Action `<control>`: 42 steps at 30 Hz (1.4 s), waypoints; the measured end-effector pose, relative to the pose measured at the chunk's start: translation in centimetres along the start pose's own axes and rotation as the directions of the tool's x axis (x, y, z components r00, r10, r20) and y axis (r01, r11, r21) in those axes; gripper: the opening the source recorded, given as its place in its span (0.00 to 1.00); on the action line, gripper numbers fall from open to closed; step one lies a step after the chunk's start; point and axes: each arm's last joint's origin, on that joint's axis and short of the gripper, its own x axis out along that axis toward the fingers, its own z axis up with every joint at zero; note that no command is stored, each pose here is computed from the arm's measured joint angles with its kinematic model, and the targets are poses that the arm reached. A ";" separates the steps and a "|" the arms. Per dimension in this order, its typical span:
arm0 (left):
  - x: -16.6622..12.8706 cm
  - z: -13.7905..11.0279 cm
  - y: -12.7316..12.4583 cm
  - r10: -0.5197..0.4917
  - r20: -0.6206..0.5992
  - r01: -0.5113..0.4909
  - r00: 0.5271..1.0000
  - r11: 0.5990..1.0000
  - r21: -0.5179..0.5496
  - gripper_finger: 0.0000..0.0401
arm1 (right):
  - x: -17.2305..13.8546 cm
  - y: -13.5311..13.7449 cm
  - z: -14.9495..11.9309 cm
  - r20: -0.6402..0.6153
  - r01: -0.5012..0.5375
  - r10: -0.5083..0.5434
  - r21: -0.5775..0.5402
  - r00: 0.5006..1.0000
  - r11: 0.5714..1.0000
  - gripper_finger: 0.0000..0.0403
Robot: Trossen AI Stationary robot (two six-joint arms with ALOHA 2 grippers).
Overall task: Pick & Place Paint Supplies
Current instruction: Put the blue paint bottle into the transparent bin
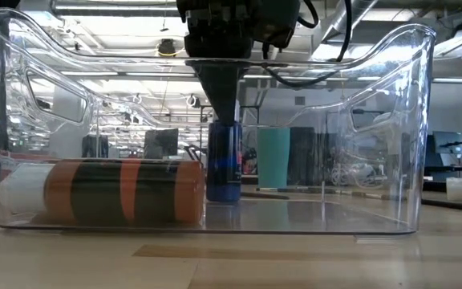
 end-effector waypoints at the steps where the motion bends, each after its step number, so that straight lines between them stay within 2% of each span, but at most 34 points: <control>1: 0.0 0.0 0.0 0.001 0.001 -0.001 1.000 1.000 0.000 0.21 | 0.0 0.0 0.0 0.000 0.000 0.000 0.000 1.000 1.000 0.67; 21: -0.1 0.0 -0.3 -0.011 0.007 0.011 1.000 1.000 0.001 0.22 | 0.0 0.0 -0.1 -0.004 0.001 -0.001 -0.014 1.000 1.000 0.67; 25: -0.1 0.0 -0.3 -0.014 0.008 0.014 1.000 1.000 -0.020 0.33 | 0.0 0.0 -0.1 -0.005 0.000 0.000 -0.014 1.000 1.000 0.67; 34: -0.1 0.0 -0.3 0.007 0.012 -0.006 1.000 0.999 -0.038 0.68 | 0.0 0.0 -0.1 -0.005 0.001 -0.001 -0.015 1.000 1.000 0.67; 38: -0.1 0.0 -0.2 0.035 0.019 -0.034 0.999 0.999 -0.039 0.75 | 0.0 0.0 -0.1 -0.005 0.001 -0.001 -0.015 1.000 1.000 0.67; 42: -0.1 0.0 -0.2 0.040 0.020 -0.039 0.999 0.998 -0.039 0.75 | 0.0 0.0 -0.1 -0.005 0.001 -0.001 -0.015 1.000 1.000 0.67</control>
